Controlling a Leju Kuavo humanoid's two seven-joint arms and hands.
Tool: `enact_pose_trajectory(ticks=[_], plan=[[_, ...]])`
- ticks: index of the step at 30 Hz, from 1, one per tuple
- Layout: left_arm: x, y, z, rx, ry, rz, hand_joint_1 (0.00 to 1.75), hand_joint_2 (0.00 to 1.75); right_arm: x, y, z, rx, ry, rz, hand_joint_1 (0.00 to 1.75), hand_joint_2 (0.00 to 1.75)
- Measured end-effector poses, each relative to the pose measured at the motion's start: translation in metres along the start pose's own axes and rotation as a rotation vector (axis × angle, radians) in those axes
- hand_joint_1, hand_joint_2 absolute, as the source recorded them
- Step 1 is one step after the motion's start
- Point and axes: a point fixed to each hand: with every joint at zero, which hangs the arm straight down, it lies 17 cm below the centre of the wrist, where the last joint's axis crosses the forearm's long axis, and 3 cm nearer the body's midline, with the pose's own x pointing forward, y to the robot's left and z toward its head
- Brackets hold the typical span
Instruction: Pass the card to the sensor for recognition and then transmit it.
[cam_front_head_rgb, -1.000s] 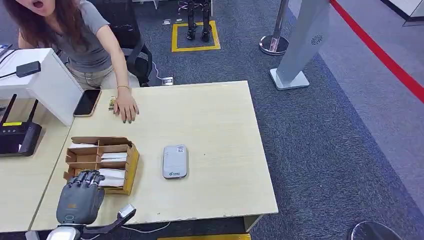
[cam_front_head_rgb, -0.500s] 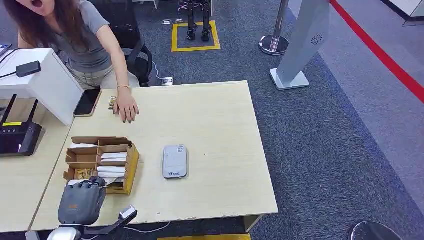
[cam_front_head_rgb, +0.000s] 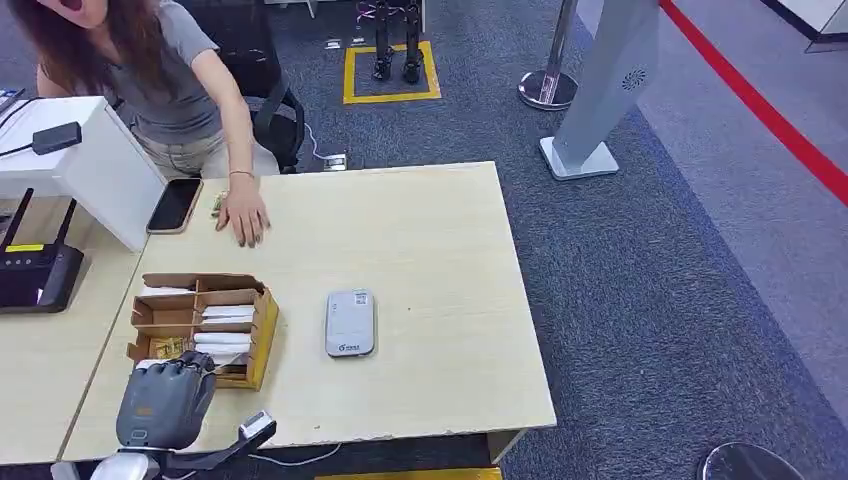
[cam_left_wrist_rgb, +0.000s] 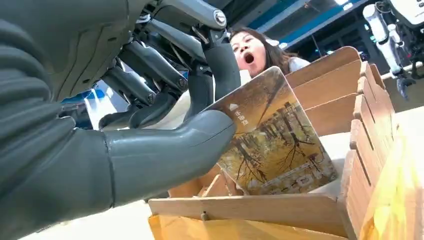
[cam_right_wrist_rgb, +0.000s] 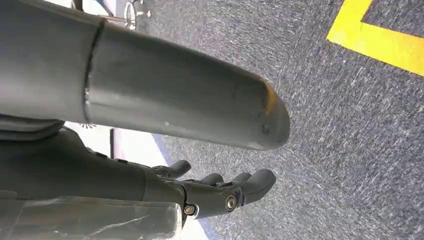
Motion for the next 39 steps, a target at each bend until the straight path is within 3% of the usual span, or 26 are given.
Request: enact_pose_trajectory(ticks=[6,13,22,27,28,29,31,32,35,39], plan=[[0.016,0.026,-0.022,0.061,-0.064,0.049,1.75,1.75,0.005,-0.002,0.000,-0.005,-0.027,-0.001,0.00,0.00],[0.009,0.167,-0.064,0.444,-0.061,-0.025,1.75,1.75,0.010,-0.004,0.000,-0.015,-0.050,-0.003,0.00,0.00],[0.009,0.167,-0.064,0.444,-0.061,-0.025,1.75,1.75,0.010,-0.004,0.000,-0.015,-0.050,-0.003,0.00,0.00],[0.009,0.206,-0.067,0.534,-0.071,-0.037,1.75,1.75,0.012,-0.006,0.000,-0.017,-0.054,-0.003,0.00,0.00],[0.010,0.222,-0.064,0.582,-0.074,-0.047,1.75,1.75,0.012,-0.006,0.000,-0.017,-0.054,-0.002,0.00,0.00],[0.011,0.274,-0.060,0.749,-0.088,-0.063,1.75,1.75,0.013,-0.007,0.000,-0.020,-0.058,0.019,0.00,0.00],[0.010,0.456,-0.098,0.976,-0.119,-0.119,1.75,1.75,0.036,-0.021,0.001,-0.020,-0.090,0.065,0.00,0.00],[0.005,0.569,-0.139,0.981,0.008,-0.199,1.75,1.75,0.067,-0.041,0.005,-0.026,-0.128,0.102,0.00,0.00],[-0.005,0.580,-0.180,0.930,0.083,-0.275,1.75,1.75,0.085,-0.051,0.009,-0.032,-0.143,0.138,0.00,0.00],[-0.033,0.532,-0.245,0.764,0.149,-0.367,1.75,1.75,0.097,-0.058,0.012,-0.043,-0.154,0.184,0.00,0.00]])
